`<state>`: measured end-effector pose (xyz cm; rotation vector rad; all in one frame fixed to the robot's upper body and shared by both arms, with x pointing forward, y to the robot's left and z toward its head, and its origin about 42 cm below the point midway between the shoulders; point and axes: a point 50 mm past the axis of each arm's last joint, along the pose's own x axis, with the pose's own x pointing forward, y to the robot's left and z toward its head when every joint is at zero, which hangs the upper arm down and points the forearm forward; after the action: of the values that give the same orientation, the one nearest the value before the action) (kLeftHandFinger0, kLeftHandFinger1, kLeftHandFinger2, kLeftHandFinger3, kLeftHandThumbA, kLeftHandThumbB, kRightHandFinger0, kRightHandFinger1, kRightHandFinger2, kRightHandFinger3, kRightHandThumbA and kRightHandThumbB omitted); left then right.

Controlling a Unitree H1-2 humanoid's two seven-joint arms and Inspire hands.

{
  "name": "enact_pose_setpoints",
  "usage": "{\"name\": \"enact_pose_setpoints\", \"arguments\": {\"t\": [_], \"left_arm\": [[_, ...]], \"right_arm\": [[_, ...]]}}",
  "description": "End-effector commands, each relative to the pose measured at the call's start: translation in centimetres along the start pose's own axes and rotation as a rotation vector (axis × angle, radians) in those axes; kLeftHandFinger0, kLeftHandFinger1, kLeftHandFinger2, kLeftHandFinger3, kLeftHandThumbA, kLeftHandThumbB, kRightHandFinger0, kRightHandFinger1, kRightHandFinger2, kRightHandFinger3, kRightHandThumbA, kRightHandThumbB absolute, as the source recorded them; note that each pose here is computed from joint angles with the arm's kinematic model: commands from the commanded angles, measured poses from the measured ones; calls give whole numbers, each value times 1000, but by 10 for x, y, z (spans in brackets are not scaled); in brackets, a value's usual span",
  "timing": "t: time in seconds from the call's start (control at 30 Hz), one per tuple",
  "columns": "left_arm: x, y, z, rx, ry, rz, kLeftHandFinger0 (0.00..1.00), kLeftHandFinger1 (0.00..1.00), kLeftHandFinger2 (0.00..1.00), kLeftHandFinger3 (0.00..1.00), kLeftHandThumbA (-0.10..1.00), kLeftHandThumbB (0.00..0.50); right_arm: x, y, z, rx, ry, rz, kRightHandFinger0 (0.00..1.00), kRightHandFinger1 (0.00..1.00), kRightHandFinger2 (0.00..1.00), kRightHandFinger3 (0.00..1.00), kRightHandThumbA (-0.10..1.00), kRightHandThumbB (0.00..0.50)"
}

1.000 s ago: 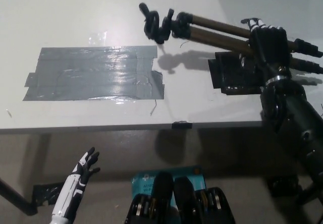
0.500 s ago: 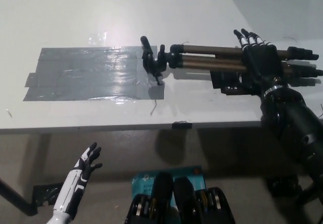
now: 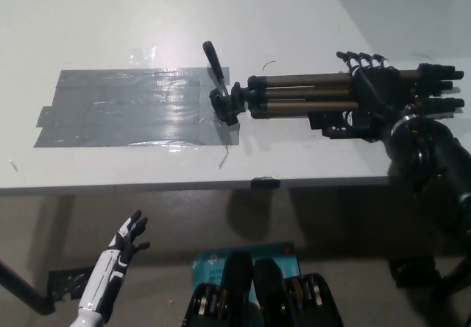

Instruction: A person hands a tripod to the robot which it grabs with its right hand and places in the middle of the table in front of it

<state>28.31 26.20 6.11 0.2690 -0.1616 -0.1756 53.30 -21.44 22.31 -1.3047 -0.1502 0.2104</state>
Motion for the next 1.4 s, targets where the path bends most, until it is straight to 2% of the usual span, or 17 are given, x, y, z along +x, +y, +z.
{"name": "enact_pose_setpoints", "arguments": {"t": [0.0, 0.17, 0.23, 0.33, 0.47, 0.67, 0.83, 0.9, 0.93, 0.97, 1.0, 1.07, 1.13, 1.17, 1.2, 1.33, 1.37], "left_arm": [[15, 8, 16, 15, -85, -14, 876, 1000, 1000, 1000, 1000, 285], [19, 8, 17, 12, -86, -17, 873, 1000, 1000, 1000, 1000, 288], [20, 9, 18, 13, -89, -16, 873, 1000, 1000, 1000, 1000, 288], [22, 11, 19, 15, -93, -19, 865, 999, 1000, 1000, 1000, 273], [23, 11, 20, 18, -93, -20, 853, 990, 1000, 1000, 1000, 273], [27, 12, 20, 22, -97, -18, 850, 987, 1000, 1000, 1000, 268], [26, 11, 19, 34, -96, -26, 856, 994, 1000, 1000, 1000, 260], [28, 11, 19, 34, -98, -27, 855, 995, 1000, 1000, 1000, 261], [29, 11, 19, 32, -100, -26, 855, 995, 1000, 1000, 1000, 262], [29, 12, 19, 29, -101, -23, 855, 992, 1000, 1000, 1000, 270], [31, 12, 20, 26, -103, -21, 855, 991, 1000, 1000, 1000, 272], [34, 12, 21, 26, -104, -19, 858, 991, 1000, 1000, 1000, 274], [33, 13, 22, 30, -100, -19, 860, 989, 1000, 1000, 1000, 265], [33, 13, 22, 33, -100, -20, 861, 989, 1000, 1000, 1000, 264], [33, 12, 22, 33, -99, -21, 862, 992, 1000, 1000, 1000, 256], [31, 11, 20, 25, -97, -24, 874, 1000, 1000, 1000, 1000, 256], [29, 11, 19, 24, -93, -25, 877, 1000, 1000, 1000, 1000, 260]], "right_arm": [[-76, -238, 57, 543, -632, 403, 1000, 1000, 1000, 1000, 625, 500], [-125, -286, 54, 598, -896, 225, 1000, 1000, 1000, 1000, 760, 500], [-138, -292, 54, 593, -940, 180, 1000, 1000, 1000, 1000, 780, 500], [-179, -299, 60, 597, -1002, 67, 1000, 1000, 1000, 1000, 724, 500], [-225, -284, 65, 657, -1098, 15, 1000, 1000, 1000, 1000, 623, 500], [-273, -236, 75, 663, -1152, -97, 1000, 1000, 1000, 1000, 601, 500], [-283, -217, 72, 712, -1161, -93, 1000, 1000, 1000, 1000, 583, 500], [-284, -212, 71, 775, -1197, -74, 1000, 1000, 1000, 1000, 604, 500], [-286, -205, 71, 803, -1237, -97, 1000, 1000, 1000, 1000, 663, 500], [-291, -197, 74, 765, -1220, -171, 1000, 1000, 1000, 1000, 831, 500], [-297, -188, 78, 736, -1183, -250, 1000, 1000, 1000, 1000, 907, 500], [-311, -166, 82, 806, -1117, -319, 1000, 1000, 1000, 1000, 959, 459], [-321, -145, 91, 893, -1091, -332, 1000, 1000, 1000, 1000, 906, 356], [-321, -140, 93, 887, -1088, -331, 1000, 1000, 1000, 1000, 890, 350], [-316, -127, 97, 924, -1072, -307, 1000, 1000, 1000, 1000, 806, 395], [-299, -90, 92, 1011, -895, -292, 1000, 1000, 1000, 1000, 857, 477], [-286, -66, 90, 1171, -848, -254, 1000, 1000, 1000, 1000, 867, 447]]}}
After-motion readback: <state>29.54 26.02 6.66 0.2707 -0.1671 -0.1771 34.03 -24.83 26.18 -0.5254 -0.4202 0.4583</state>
